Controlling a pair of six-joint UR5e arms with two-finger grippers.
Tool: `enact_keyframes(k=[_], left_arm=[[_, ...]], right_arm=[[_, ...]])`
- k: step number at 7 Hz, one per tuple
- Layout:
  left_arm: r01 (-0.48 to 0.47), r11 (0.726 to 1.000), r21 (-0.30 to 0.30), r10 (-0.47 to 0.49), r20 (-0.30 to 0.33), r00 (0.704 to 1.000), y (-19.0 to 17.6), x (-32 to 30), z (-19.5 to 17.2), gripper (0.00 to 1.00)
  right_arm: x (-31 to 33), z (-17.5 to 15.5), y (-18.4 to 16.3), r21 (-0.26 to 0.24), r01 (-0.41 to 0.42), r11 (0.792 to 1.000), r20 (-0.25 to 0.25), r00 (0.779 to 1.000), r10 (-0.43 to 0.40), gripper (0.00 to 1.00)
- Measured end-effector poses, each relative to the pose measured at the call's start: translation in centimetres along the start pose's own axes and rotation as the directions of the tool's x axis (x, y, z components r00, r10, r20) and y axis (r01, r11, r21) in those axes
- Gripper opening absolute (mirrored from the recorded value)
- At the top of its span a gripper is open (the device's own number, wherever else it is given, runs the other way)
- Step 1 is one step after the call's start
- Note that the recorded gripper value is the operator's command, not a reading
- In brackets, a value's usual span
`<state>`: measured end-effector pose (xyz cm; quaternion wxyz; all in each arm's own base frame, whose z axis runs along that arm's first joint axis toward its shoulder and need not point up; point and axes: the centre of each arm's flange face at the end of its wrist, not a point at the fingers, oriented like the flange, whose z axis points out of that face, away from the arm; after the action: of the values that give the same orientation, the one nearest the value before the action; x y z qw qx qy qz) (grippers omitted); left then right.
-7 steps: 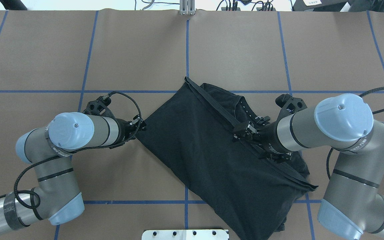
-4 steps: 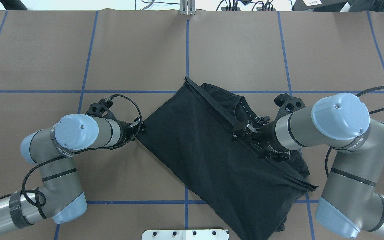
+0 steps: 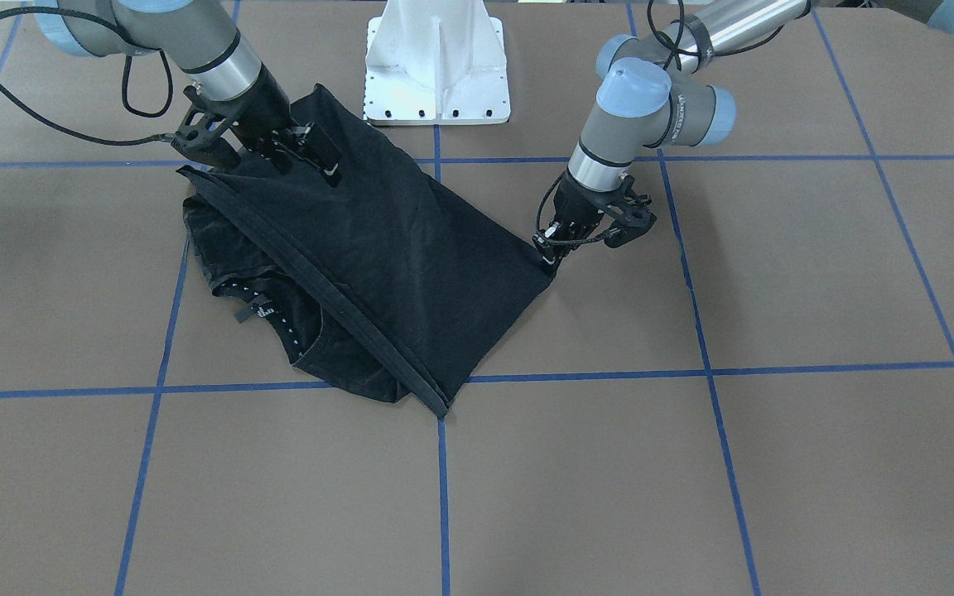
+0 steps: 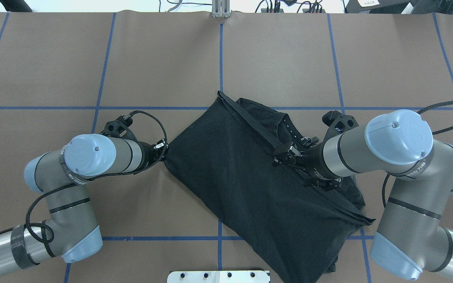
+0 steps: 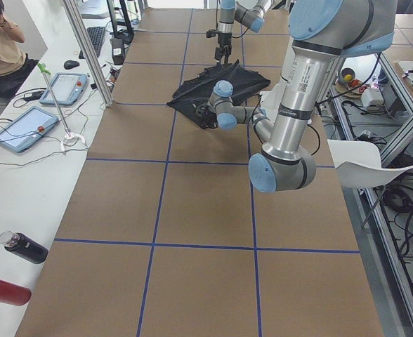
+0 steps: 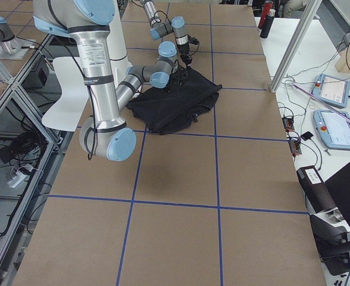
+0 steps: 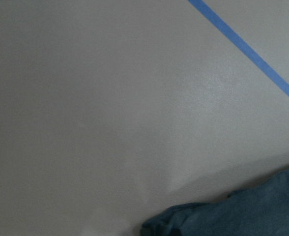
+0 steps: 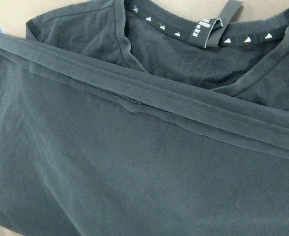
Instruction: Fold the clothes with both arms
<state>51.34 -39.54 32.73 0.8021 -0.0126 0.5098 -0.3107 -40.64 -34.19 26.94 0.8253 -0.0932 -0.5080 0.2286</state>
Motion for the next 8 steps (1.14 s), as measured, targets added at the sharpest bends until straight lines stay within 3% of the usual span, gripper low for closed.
enact_keyframes(k=[2,4,5,8], left_arm=[[-0.078,0.997,0.018,0.078,-0.044,0.996,-1.3,2.0,-1.6,0.00],[-0.172,0.977,0.124,0.184,-0.091,0.979,-7.6,6.6,-3.5,0.00],[-0.194,0.964,0.182,0.214,-0.096,0.972,-11.7,8.7,-2.9,0.00],[-0.194,0.936,0.293,0.247,-0.155,0.957,-22.4,16.7,3.8,0.00]], right_arm=[[-0.2,-0.1,-0.1,0.005,0.001,1.000,0.005,1.000,-0.001,1.00],[-0.9,-0.7,-0.6,0.020,-0.001,1.000,0.023,1.000,0.001,1.00],[-1.1,-0.9,-0.9,0.026,-0.004,1.000,0.028,1.000,0.003,1.00],[-1.4,-1.8,-2.2,0.060,-0.016,0.998,0.045,0.999,0.013,1.00]])
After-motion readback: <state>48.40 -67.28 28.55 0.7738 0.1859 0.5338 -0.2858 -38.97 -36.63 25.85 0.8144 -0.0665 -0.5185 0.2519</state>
